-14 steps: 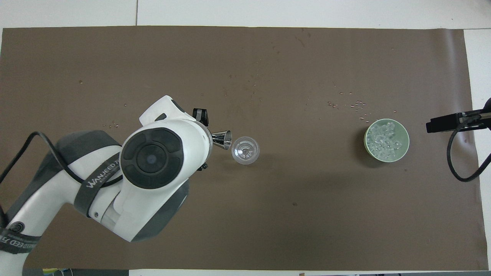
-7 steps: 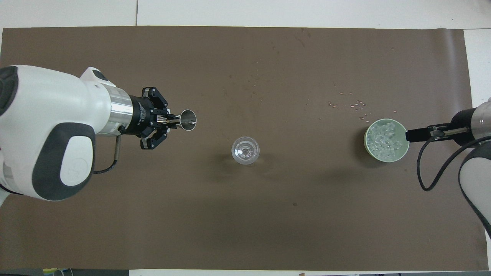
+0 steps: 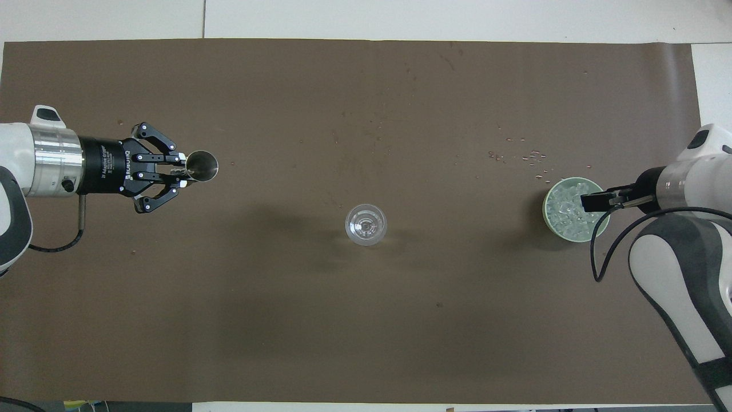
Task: Pour wine and add ice with both arms
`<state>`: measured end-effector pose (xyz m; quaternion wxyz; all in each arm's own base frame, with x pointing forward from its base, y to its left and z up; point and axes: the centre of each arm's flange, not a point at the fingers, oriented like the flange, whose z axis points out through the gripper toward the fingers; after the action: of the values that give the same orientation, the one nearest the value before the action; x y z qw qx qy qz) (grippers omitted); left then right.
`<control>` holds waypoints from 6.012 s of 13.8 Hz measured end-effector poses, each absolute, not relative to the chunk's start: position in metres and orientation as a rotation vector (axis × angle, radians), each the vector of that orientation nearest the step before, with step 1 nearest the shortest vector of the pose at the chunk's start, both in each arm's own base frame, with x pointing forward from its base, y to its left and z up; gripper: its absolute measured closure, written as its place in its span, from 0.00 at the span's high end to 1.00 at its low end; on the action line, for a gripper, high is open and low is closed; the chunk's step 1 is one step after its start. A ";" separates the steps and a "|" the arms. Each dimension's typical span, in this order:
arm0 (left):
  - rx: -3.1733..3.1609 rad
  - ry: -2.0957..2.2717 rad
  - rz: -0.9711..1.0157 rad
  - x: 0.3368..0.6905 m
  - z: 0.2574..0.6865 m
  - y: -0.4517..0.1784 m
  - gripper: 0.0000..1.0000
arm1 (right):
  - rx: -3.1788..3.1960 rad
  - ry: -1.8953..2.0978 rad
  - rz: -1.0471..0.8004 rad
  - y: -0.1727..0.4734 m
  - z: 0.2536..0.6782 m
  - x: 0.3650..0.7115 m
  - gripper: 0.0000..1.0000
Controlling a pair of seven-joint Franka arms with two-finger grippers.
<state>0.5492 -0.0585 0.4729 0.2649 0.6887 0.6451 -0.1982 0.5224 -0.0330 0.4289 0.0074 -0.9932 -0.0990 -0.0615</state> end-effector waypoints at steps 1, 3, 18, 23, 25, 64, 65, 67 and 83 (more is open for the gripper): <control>1.842 1.724 -0.560 0.549 0.463 -0.040 0.21 | -3.105 -0.321 -0.187 -0.033 0.422 0.524 1.00; 1.768 1.711 -0.620 0.553 0.441 -0.009 0.21 | -3.100 -0.398 -0.182 -0.033 0.417 0.526 0.99; 1.441 1.548 -0.881 0.595 0.304 0.122 0.21 | -3.046 -0.735 -0.126 -0.030 0.365 0.520 0.77; 1.402 1.565 -0.888 0.593 0.278 0.146 0.21 | -3.044 -0.749 -0.149 -0.017 0.358 0.522 0.71; 1.394 1.575 -0.896 0.591 0.271 0.147 0.21 | -3.043 -0.740 -0.129 -0.019 0.352 0.520 0.69; 2.479 1.385 -0.139 0.647 0.402 0.094 1.00 | -3.053 -0.542 -0.057 -0.025 0.330 0.531 0.54; 2.526 1.337 -0.097 0.645 0.418 0.092 1.00 | -3.053 -0.543 -0.059 -0.025 0.331 0.531 0.54; 2.645 1.183 -0.037 0.640 0.448 0.073 1.00 | -3.053 -0.543 -0.058 -0.025 0.331 0.531 0.54; 3.100 0.039 -0.055 0.586 0.557 0.062 1.00 | -3.049 -0.553 -0.043 -0.027 0.326 0.528 0.33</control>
<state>0.5863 0.0621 0.5566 0.0204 0.9996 0.0125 -0.0178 0.5275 -0.0274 0.3264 0.0212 -0.9836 -0.1784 -0.0139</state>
